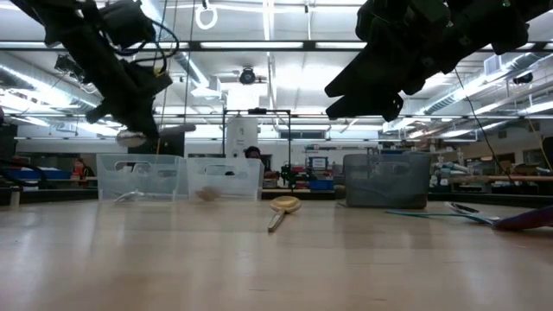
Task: Sort silverware by color (type)
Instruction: Put the purple spoon into the left transparent bin, then put the gold spoon into the right transparent bin
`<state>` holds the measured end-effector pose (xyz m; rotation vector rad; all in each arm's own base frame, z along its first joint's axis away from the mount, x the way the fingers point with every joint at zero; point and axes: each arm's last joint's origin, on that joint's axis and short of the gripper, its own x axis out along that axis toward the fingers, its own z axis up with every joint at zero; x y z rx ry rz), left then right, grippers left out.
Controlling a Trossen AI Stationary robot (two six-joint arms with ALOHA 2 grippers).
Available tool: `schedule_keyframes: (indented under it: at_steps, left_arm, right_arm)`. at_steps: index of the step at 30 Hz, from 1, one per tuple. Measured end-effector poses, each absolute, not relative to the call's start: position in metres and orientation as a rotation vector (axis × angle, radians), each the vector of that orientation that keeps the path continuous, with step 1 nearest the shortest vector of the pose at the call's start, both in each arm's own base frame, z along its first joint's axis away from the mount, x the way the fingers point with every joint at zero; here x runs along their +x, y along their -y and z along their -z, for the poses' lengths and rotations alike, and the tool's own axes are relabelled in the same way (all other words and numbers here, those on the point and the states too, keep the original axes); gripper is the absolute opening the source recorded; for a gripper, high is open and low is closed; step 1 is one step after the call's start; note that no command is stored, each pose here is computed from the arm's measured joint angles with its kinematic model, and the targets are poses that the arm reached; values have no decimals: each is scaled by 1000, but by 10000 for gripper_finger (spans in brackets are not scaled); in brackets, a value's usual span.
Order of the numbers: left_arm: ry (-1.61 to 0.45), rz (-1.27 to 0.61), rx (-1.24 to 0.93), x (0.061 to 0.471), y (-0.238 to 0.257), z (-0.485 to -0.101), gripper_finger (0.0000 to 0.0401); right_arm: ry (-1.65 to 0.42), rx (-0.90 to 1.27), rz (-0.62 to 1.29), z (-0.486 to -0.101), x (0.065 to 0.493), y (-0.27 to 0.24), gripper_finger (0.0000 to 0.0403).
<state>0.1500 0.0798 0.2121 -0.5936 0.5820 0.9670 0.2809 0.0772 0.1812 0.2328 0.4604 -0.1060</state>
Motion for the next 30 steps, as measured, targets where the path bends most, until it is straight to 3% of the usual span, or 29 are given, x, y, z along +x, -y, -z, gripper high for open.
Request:
schedule_keyframes:
  at_steps: [16,30]
  left_arm:
    - [-616,-1032,-726,139,-79,-183,23]
    - [-624,-1006,-737,140,-79,-183,121]
  right_arm:
    - [-459,235,113,-181,281,-77,245]
    - [-459,232,113,-181,281,-77,245]
